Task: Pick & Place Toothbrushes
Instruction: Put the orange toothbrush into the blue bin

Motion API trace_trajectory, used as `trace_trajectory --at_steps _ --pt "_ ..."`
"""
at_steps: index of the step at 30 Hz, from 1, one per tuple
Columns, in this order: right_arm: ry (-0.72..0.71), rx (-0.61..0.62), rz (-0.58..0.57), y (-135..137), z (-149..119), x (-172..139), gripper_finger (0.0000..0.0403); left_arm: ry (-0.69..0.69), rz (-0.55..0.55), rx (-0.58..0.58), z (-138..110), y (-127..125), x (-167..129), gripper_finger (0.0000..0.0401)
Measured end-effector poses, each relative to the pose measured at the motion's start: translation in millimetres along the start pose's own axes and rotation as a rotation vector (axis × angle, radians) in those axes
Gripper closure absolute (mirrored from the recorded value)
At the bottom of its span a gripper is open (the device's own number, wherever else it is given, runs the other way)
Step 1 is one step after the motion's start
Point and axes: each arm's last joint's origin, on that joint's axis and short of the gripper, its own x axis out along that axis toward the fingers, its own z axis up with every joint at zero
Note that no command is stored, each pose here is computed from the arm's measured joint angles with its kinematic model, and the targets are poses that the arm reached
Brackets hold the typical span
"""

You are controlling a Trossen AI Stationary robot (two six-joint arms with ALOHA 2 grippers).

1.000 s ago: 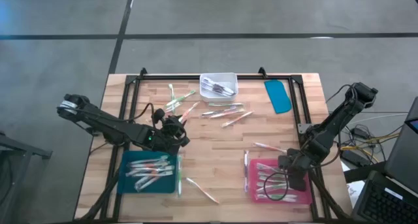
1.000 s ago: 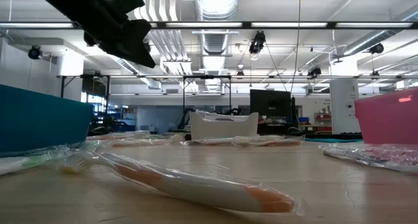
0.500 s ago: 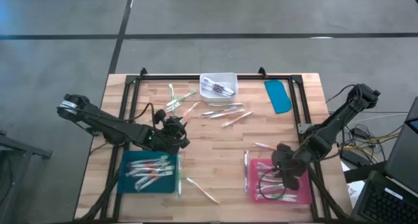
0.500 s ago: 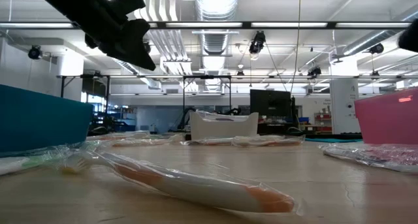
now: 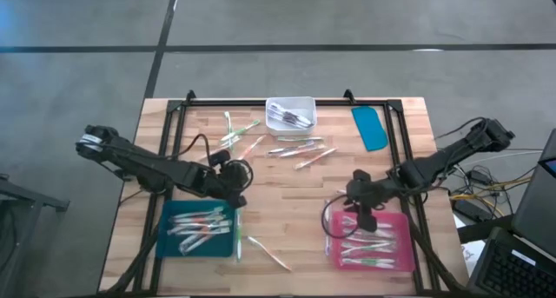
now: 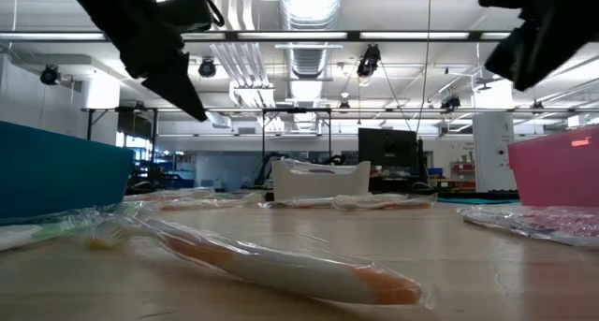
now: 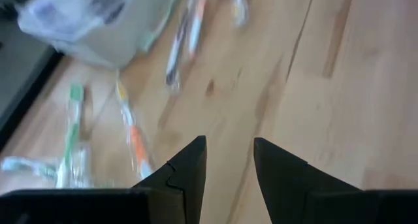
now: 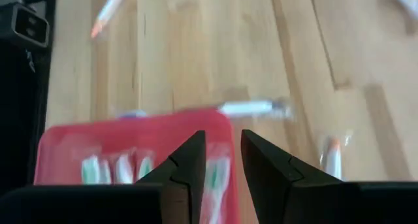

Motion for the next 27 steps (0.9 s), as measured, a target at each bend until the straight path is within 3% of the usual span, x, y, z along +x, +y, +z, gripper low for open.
trace_trajectory --at_steps 6,12,19,27 --pt "-0.094 -0.075 -0.001 -7 14 1 0.0304 0.068 0.007 -0.017 6 9 -2 0.0268" --pt "-0.189 -0.109 -0.168 -25 27 0 0.0287 0.089 -0.02 -0.098 14 18 2 0.0268" --pt "-0.214 -0.17 -0.26 -50 39 0 0.0271 0.12 -0.062 -0.144 16 23 5 0.0268" --pt "-0.354 -0.159 -0.085 -46 54 4 0.0275 0.121 -0.239 -0.002 18 13 2 0.0268"
